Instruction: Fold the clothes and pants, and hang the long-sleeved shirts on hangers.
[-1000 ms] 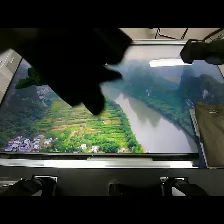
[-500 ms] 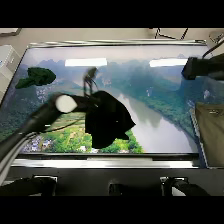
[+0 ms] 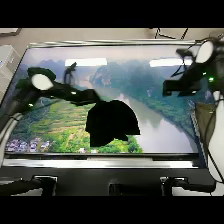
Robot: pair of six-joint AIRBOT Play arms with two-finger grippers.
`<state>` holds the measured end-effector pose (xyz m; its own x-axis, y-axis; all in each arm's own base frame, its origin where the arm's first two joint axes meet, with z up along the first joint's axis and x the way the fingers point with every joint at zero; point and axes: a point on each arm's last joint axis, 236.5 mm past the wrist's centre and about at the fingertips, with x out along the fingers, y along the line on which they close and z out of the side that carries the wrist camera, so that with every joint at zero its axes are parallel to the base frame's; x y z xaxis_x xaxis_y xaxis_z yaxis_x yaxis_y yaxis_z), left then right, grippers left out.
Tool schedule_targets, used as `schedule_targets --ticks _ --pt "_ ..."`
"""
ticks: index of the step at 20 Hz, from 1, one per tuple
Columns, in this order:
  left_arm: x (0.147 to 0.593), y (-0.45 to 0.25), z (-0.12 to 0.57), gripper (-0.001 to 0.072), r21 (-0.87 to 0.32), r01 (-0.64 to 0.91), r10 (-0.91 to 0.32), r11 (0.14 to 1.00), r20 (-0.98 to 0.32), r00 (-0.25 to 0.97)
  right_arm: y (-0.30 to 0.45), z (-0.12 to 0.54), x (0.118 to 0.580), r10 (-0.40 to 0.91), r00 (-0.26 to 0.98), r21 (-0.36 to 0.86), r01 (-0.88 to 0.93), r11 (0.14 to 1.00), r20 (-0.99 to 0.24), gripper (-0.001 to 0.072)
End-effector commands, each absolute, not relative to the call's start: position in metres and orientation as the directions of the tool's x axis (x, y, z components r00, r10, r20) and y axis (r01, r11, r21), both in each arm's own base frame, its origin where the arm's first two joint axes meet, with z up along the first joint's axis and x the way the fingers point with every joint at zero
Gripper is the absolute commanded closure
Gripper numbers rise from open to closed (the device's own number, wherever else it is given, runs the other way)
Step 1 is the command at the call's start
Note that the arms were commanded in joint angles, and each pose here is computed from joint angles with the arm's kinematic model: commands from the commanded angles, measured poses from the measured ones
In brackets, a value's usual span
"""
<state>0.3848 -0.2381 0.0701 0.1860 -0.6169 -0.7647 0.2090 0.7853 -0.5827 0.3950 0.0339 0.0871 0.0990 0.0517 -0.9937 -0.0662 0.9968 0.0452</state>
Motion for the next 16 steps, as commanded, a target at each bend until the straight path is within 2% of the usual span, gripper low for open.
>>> schedule_targets --ticks 1,4,5,6,7,11,13,16 --pt "0.346 -0.145 0.018 -0.0004 -0.466 0.051 -0.467 0.883 -0.884 0.017 0.058 0.027 0.369 0.147 -0.092 0.155 -0.086 0.984 -0.985 0.0082" --pt "0.323 -0.149 -0.044 -0.0001 -0.505 -0.056 -0.506 0.862 -0.862 -0.020 0.082 -0.017 0.343 0.251 -0.191 0.265 -0.050 0.963 -0.949 0.0082" --pt "0.321 -0.162 -0.057 0.0046 -0.552 -0.083 -0.554 0.829 -0.832 0.000 0.092 -0.027 0.335 0.293 -0.212 0.307 -0.036 0.951 -0.932 0.0082" --pt "0.322 -0.172 -0.064 0.0127 -0.589 -0.100 -0.590 0.802 -0.807 0.023 0.098 -0.034 0.330 0.320 -0.224 0.333 -0.020 0.943 -0.921 0.0082" --pt "0.325 -0.178 -0.070 0.0126 -0.612 -0.122 -0.611 0.782 -0.790 0.045 0.102 -0.041 0.327 0.338 -0.229 0.348 -0.006 0.937 -0.913 0.0082" --pt "0.348 -0.176 -0.092 0.0130 -0.599 -0.152 -0.588 0.786 -0.801 0.112 0.102 -0.053 0.323 0.338 -0.233 0.346 0.009 0.938 -0.912 0.0106" --pt "0.349 -0.178 -0.098 0.0214 -0.597 -0.165 -0.586 0.785 -0.802 0.112 0.102 -0.053 0.325 0.339 -0.224 0.346 0.009 0.938 -0.914 0.0123" --pt "0.347 -0.187 -0.106 0.0223 -0.588 -0.152 -0.579 0.794 -0.809 0.101 0.104 -0.055 0.329 0.343 -0.210 0.348 0.011 0.937 -0.916 0.0123"
